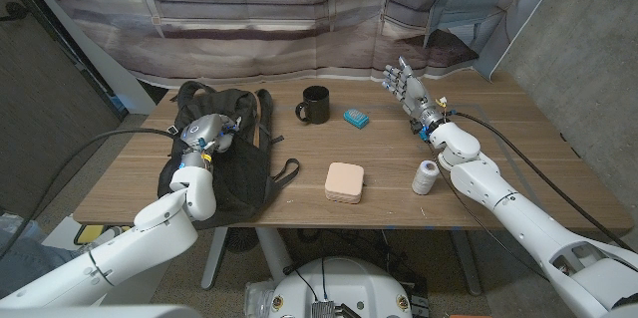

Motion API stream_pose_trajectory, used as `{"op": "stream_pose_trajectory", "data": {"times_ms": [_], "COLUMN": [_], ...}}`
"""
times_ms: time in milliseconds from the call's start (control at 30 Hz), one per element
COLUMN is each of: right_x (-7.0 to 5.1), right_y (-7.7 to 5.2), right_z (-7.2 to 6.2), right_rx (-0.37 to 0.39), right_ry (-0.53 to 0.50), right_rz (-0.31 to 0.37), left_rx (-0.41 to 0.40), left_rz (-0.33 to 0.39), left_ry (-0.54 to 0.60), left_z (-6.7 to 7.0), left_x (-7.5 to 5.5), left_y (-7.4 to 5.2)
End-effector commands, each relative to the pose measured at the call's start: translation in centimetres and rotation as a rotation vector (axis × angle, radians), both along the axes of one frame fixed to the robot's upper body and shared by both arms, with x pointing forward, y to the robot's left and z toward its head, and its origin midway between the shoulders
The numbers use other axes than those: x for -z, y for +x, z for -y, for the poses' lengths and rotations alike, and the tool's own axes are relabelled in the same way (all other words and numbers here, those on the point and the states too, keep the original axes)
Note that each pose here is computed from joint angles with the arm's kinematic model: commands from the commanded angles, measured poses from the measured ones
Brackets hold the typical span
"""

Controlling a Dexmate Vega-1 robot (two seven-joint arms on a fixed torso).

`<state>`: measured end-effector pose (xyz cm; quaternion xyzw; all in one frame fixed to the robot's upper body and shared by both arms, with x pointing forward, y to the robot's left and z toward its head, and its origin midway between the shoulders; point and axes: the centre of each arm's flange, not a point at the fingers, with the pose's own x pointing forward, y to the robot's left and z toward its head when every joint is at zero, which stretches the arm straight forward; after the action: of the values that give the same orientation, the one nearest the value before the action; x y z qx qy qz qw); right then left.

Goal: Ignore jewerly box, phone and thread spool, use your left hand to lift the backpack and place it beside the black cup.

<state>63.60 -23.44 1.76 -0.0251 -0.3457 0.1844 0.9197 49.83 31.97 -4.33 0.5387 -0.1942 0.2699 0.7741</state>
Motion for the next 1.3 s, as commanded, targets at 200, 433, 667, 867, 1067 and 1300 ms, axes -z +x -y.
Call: {"op": "stream_pose_trajectory", "data": {"times_ms": [200, 433, 667, 867, 1067, 1300], "right_x": [-0.3, -0.5, -0.6, -0.7, -0.9, -0.9], "right_y": [-0.3, -0.3, -0.4, -0.5, -0.7, -0.7], "right_z": [0.0, -0.1, 0.0, 0.1, 0.2, 0.3], "right_rx": [-0.009, -0.009, -0.008, -0.008, -0.009, -0.013], "right_ry": [-0.006, -0.006, -0.001, -0.004, 0.001, 0.007], "right_rz": [0.01, 0.012, 0.013, 0.019, 0.022, 0.016], "left_rx": [-0.011, -0.011, -0.003, -0.004, 0.002, -0.005], "left_rz": [0.046, 0.053, 0.069, 0.082, 0.09, 0.105], "left_ry": [-0.004, -0.004, -0.001, -0.002, 0.0, 0.012], "left_z": [-0.1, -0.1, 0.2, 0.4, 0.5, 0.9], "left_x": [-1.1, -1.4, -1.9, -2.5, -2.9, -3.4], "left_y": [-1.4, -1.4, -1.4, -1.6, -1.7, -2.5]}}
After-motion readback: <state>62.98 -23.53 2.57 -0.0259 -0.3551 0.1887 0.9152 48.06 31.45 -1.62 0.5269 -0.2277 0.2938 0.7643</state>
